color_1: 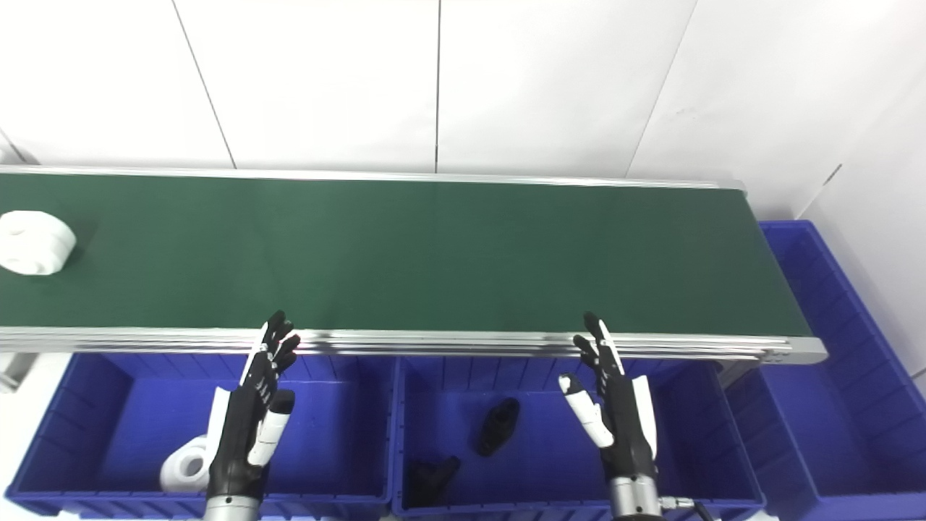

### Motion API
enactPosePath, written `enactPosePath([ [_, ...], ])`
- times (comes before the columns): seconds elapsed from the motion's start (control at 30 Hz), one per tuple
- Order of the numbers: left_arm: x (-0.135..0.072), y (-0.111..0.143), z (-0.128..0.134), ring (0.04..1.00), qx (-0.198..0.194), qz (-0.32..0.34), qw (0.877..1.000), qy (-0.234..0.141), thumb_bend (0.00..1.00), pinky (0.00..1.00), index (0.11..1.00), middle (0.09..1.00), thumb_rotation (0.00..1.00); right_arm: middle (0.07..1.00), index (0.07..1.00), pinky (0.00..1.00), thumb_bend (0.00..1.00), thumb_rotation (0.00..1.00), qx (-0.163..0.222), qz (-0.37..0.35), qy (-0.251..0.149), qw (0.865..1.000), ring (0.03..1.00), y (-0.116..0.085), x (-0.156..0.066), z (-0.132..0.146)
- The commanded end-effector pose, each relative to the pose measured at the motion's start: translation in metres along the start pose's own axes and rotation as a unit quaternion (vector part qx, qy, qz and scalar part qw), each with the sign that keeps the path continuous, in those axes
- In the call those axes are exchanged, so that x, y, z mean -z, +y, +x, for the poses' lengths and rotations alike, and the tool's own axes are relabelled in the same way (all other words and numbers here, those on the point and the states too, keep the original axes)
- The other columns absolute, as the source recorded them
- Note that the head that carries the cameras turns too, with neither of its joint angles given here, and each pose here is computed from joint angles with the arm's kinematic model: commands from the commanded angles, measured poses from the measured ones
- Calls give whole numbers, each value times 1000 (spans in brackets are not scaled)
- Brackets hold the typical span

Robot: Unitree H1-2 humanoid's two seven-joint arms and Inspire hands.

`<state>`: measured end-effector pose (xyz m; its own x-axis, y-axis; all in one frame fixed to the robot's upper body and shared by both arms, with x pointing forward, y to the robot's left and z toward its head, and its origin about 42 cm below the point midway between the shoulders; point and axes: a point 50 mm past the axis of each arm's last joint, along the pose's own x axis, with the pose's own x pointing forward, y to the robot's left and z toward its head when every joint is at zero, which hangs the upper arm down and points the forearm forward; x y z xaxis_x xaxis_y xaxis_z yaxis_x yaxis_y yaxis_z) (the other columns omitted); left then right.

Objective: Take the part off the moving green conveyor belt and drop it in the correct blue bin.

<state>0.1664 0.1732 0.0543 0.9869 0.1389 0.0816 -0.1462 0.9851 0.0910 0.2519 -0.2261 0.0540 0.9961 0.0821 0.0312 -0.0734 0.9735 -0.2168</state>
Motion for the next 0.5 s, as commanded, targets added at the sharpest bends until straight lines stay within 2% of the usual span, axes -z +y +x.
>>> enactPosePath([
  [0.0,-8,0,4,908,-9,-5,999,-31,686,899,957,947,959,967,960,907,889,903,2,3,-43,999,904,0,-13,7],
  [0.13,-7,0,5,907,-9,-5,999,-31,664,900,960,946,959,960,957,899,887,910,2,6,-42,999,899,2,-11,6],
  [0.23,-6,-1,5,910,-7,-4,999,-31,666,901,963,948,969,961,958,898,886,928,5,34,-36,999,900,7,-14,1],
  [0.33,-6,-1,5,919,-6,-6,999,-31,665,911,967,956,965,962,968,901,833,925,7,74,-28,997,911,13,-20,-7],
  [0.47,-5,-2,6,912,-9,-7,999,-30,668,908,962,951,960,958,982,876,804,951,-2,83,-33,996,905,21,-24,-16],
])
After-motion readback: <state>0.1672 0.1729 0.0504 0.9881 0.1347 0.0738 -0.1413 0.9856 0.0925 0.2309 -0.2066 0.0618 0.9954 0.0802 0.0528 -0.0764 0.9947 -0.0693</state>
